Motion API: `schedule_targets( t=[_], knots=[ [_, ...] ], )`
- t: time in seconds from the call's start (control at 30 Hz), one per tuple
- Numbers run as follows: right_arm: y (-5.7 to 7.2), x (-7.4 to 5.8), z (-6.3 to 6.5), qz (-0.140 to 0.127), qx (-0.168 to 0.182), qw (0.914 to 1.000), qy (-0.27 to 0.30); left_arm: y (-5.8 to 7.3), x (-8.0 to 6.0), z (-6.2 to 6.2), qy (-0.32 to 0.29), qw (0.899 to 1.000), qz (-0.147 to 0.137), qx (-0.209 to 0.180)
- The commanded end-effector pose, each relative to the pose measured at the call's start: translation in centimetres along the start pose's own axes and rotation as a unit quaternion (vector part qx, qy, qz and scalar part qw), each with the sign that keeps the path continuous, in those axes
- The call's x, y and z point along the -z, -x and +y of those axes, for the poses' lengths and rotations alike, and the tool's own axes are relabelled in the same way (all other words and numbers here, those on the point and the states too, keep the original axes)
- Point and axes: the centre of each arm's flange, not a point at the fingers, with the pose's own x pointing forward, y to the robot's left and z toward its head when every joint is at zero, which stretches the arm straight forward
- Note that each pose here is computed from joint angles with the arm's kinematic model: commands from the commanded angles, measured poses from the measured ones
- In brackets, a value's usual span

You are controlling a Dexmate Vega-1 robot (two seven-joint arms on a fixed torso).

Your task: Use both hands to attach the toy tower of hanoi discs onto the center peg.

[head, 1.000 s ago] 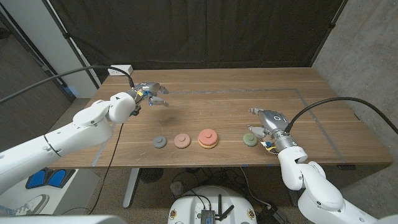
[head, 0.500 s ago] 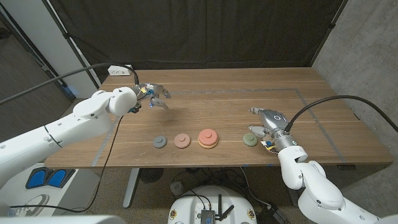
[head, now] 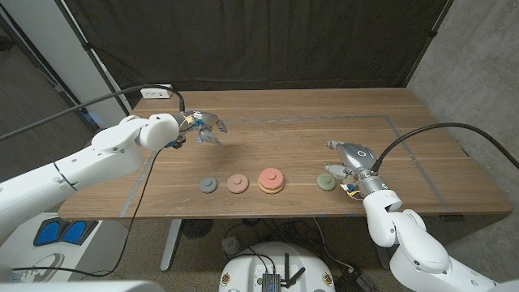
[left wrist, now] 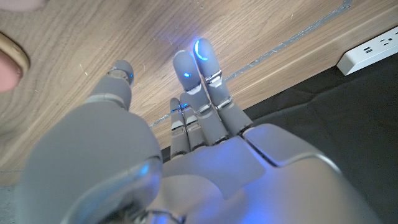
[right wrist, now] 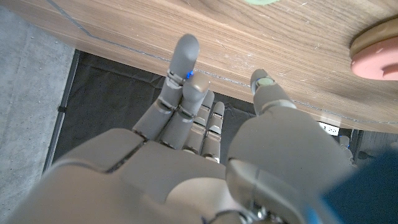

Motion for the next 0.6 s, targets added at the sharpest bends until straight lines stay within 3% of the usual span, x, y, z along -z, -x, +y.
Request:
schedule_targets(
  t=[0.03,0.27,0.6],
  knots=[
    [0.0,-0.2,0.0,0.001,-0.003,1.0000,0.003,1.0,-1.1,-1.0,-0.018,0.999,-0.039,0.008],
    [-0.1,-0.5,0.1,-0.002,-0.007,1.0000,0.004,1.4,-1.2,-1.8,-0.009,0.997,-0.075,0.012],
    [-0.2,-0.8,0.2,-0.001,-0.012,0.9999,0.003,2.0,-1.8,-2.4,-0.034,0.994,-0.103,0.023]
  ],
)
